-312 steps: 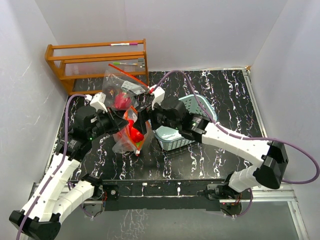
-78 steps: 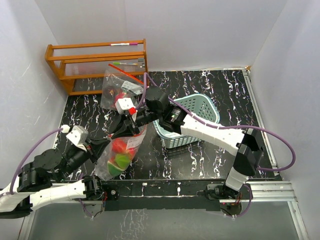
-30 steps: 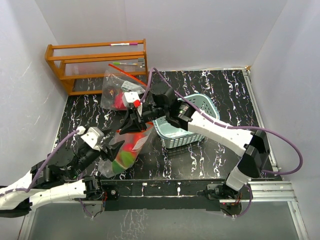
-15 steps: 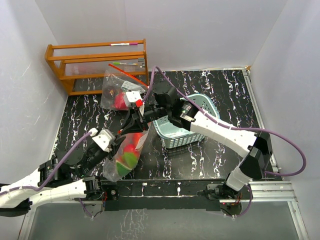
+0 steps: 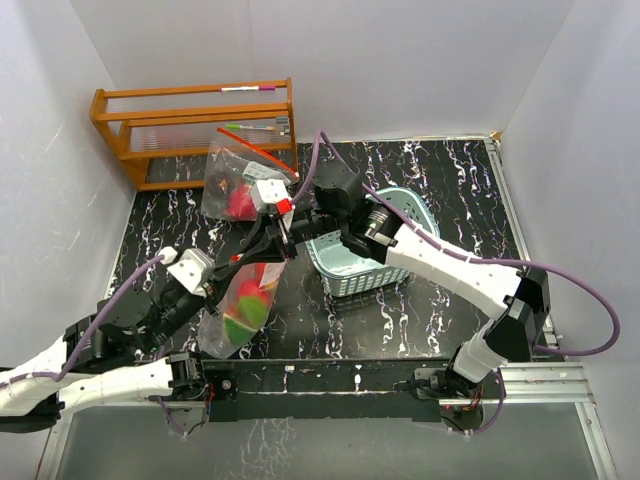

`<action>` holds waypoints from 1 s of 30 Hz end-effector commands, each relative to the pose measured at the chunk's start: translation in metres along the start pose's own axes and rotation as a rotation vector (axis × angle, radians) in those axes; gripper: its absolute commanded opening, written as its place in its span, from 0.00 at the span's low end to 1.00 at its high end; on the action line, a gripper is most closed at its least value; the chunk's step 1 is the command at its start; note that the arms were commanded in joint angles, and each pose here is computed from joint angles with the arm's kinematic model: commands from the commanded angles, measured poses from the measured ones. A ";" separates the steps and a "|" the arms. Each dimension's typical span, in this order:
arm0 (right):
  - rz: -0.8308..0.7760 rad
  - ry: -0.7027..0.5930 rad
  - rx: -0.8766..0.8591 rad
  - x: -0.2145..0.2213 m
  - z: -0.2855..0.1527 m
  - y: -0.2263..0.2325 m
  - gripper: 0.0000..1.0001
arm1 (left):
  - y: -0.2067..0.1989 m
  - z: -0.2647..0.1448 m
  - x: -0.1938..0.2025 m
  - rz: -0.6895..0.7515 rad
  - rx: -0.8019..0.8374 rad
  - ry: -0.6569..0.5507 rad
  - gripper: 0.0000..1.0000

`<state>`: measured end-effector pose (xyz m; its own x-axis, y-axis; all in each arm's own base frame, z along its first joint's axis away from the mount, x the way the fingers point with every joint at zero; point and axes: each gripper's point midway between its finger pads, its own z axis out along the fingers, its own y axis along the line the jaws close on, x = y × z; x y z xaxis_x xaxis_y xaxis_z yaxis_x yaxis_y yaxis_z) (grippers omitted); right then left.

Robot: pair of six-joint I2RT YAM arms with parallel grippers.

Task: Place the food in the zip-top bag and seal the zipper
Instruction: Unzip the zipper food storage bag at the center of the board.

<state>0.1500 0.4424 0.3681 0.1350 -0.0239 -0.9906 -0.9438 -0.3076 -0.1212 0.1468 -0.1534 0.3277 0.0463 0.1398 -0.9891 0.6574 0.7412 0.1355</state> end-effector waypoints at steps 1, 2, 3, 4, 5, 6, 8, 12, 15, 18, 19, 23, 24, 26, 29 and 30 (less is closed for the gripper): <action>-0.045 -0.014 0.114 -0.013 -0.010 -0.019 0.15 | 0.014 -0.014 -0.043 -0.077 -0.017 -0.108 0.00; -0.037 -0.009 0.126 -0.010 -0.011 -0.022 0.15 | 0.015 -0.016 -0.045 -0.083 -0.014 -0.115 0.00; -0.029 -0.005 0.134 -0.008 -0.013 -0.025 0.15 | 0.015 -0.017 -0.048 -0.088 -0.010 -0.122 0.00; -0.022 -0.003 0.141 -0.006 -0.013 -0.028 0.15 | 0.015 -0.019 -0.050 -0.092 -0.001 -0.129 0.00; -0.014 0.000 0.151 -0.004 -0.015 -0.031 0.15 | 0.015 -0.021 -0.053 -0.098 0.007 -0.136 0.00; -0.011 0.000 0.164 -0.003 -0.016 -0.035 0.15 | 0.014 -0.022 -0.055 -0.103 0.018 -0.142 0.00; -0.005 -0.001 0.181 -0.003 -0.018 -0.040 0.15 | 0.012 -0.026 -0.061 -0.120 0.040 -0.160 0.00; 0.020 0.003 0.168 0.005 -0.021 -0.045 0.15 | 0.016 -0.035 -0.073 -0.155 0.049 -0.206 0.00; 0.052 0.018 0.156 0.018 -0.026 -0.046 0.15 | 0.025 -0.040 -0.077 -0.160 0.025 -0.221 0.00; 0.085 0.041 0.170 0.037 -0.036 -0.047 0.15 | 0.035 -0.045 -0.078 -0.149 -0.016 -0.216 0.00; 0.099 0.053 0.174 0.045 -0.039 -0.046 0.15 | 0.040 -0.046 -0.077 -0.145 -0.037 -0.210 0.00; 0.140 0.086 0.199 0.067 -0.056 -0.042 0.15 | 0.057 -0.053 -0.080 -0.140 -0.110 -0.211 0.00; 0.151 0.094 0.209 0.073 -0.060 -0.042 0.15 | 0.061 -0.055 -0.082 -0.142 -0.125 -0.217 0.00; 0.164 0.104 0.233 0.080 -0.069 -0.041 0.15 | 0.067 -0.057 -0.084 -0.143 -0.147 -0.228 0.00; 0.181 0.121 0.268 0.091 -0.081 -0.041 0.15 | 0.071 -0.059 -0.088 -0.137 -0.164 -0.235 0.00; 0.190 0.127 0.273 0.096 -0.084 -0.040 0.15 | 0.071 -0.059 -0.088 -0.136 -0.168 -0.234 0.00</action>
<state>0.2128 0.3921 0.2801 -0.0453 -0.1819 -0.9823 -0.9926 -0.1031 0.0649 0.1436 -0.1025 0.3839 0.0873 0.0251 -0.9959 0.5938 0.8014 0.0722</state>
